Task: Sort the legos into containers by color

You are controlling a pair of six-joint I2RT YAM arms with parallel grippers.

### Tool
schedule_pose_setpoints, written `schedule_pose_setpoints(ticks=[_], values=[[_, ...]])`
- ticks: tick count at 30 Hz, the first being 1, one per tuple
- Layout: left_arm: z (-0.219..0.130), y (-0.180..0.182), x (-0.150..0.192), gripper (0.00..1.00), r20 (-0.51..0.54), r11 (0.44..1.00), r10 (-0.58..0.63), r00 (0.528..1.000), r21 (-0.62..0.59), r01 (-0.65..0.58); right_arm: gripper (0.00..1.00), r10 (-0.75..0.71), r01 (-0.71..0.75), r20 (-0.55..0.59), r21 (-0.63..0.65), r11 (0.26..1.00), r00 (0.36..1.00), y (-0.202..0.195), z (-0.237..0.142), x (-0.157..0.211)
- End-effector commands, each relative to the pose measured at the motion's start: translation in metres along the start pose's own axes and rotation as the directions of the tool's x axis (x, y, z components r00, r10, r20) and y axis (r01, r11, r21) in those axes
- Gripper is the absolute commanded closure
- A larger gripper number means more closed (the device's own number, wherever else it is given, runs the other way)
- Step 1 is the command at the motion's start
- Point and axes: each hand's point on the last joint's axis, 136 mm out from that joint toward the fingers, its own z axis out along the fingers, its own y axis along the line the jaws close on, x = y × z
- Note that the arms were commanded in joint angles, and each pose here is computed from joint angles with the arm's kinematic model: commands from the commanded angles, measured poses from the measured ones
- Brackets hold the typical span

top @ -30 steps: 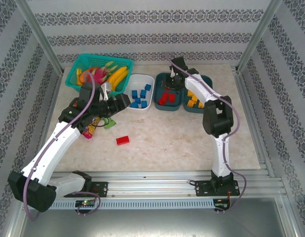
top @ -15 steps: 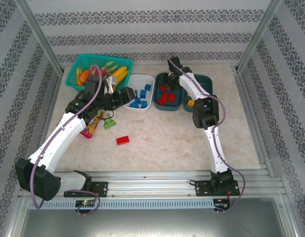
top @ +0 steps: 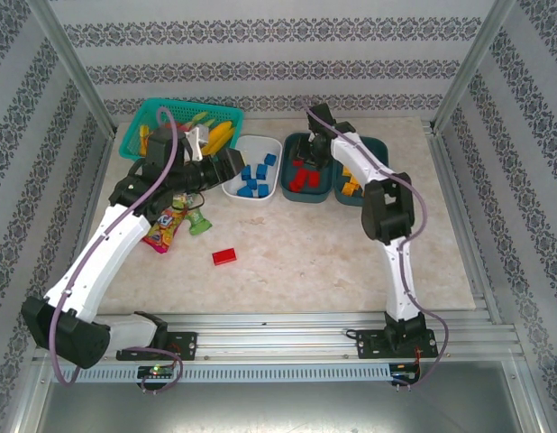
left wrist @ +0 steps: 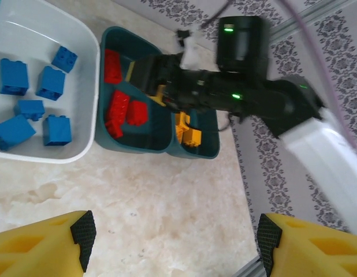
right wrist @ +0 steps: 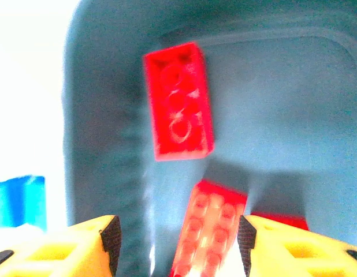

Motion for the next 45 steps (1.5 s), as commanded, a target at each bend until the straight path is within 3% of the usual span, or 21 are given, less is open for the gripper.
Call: schedule_pose_setpoints(ticks=[1,4,8,13,16,22,28,36,41,45], values=[[-0.036,0.003,0.002,0.24,0.043,0.996,0.057,0.997,-0.073,-0.054,0.41,-0.238,0.252,0.169,-0.069,0.965,0.957,0.060,-0.056,0.009],[-0.059,0.017,0.009,0.23,0.078,0.988,0.066,0.995,-0.142,-0.054,0.39,-0.438,0.459,0.174,-0.108,0.882,0.882,0.094,-0.062,0.067],[-0.091,0.033,0.027,0.23,0.115,0.979,0.061,0.991,-0.202,-0.037,0.38,-0.643,0.651,0.125,-0.249,0.717,0.756,0.131,-0.059,0.160],[-0.124,0.050,0.053,0.24,0.131,0.970,0.039,0.991,-0.243,-0.006,0.36,-0.843,0.815,0.090,-0.326,0.479,0.531,0.159,-0.052,0.253],[-0.135,0.062,0.071,0.25,0.134,0.967,0.006,0.991,-0.255,0.029,0.32,-0.912,0.869,0.020,-0.313,0.385,0.411,0.164,-0.036,0.283],[-0.150,0.073,0.089,0.26,0.149,0.963,-0.028,0.988,-0.261,0.067,0.26,-0.958,0.913,-0.078,-0.290,0.285,0.274,0.164,-0.002,0.314],[-0.159,0.072,0.091,0.26,0.148,0.961,-0.019,0.989,-0.271,0.059,0.17,-0.966,0.928,-0.109,-0.271,0.255,0.234,0.157,0.013,0.324],[-0.155,0.072,0.090,0.27,0.153,0.962,-0.036,0.988,-0.262,0.075,0.18,-0.965,0.936,-0.136,-0.245,0.251,0.223,0.156,0.029,0.322],[-0.152,0.071,0.088,0.27,0.154,0.963,-0.038,0.987,-0.259,0.078,0.31,-0.957,0.914,-0.152,-0.290,0.283,0.248,0.166,0.036,0.325],[-0.152,0.070,0.086,0.27,0.157,0.963,-0.035,0.987,-0.258,0.076,0.57,-0.946,0.894,-0.175,-0.318,0.316,0.272,0.167,0.040,0.327]])
